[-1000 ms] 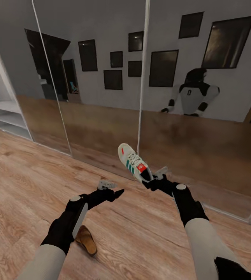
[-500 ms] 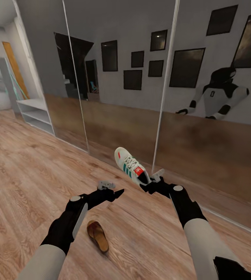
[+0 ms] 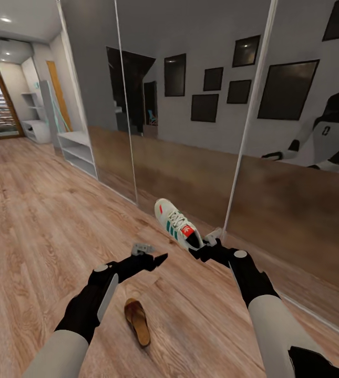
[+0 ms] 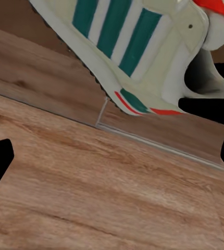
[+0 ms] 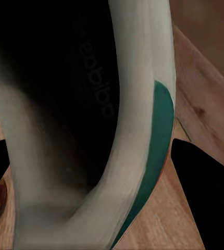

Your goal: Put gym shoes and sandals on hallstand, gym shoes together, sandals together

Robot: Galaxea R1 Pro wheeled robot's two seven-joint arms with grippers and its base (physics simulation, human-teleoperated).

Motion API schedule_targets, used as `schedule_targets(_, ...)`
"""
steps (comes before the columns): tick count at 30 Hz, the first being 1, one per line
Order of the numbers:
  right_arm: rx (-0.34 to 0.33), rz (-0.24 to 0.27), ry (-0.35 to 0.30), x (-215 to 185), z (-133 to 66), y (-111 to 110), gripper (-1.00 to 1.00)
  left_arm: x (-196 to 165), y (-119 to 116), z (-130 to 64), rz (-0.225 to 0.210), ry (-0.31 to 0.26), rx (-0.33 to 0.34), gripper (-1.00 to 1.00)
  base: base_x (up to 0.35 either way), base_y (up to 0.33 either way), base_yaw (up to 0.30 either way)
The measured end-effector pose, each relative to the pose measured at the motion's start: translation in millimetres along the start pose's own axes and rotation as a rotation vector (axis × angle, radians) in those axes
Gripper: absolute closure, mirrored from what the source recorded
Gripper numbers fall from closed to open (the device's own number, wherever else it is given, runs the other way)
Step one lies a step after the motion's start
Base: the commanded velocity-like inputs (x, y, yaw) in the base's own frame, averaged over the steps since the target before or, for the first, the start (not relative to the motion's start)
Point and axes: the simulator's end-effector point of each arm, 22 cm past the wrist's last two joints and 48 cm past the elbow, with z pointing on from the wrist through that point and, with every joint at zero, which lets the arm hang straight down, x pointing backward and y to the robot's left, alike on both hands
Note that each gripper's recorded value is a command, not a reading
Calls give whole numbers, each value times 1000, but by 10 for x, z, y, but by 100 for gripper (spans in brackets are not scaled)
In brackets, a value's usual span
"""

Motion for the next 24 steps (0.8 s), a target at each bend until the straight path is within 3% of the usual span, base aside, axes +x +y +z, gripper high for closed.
schedule_targets(5,0,0,0,1,0,-1,100,-51,-14,-8,-31,-22,11,-100,5,-146,297)
schedule_targets(24,1,-1,1,4,-1,-3,100,-69,18,-24,-41,-30,8,-100,0,-12,297)
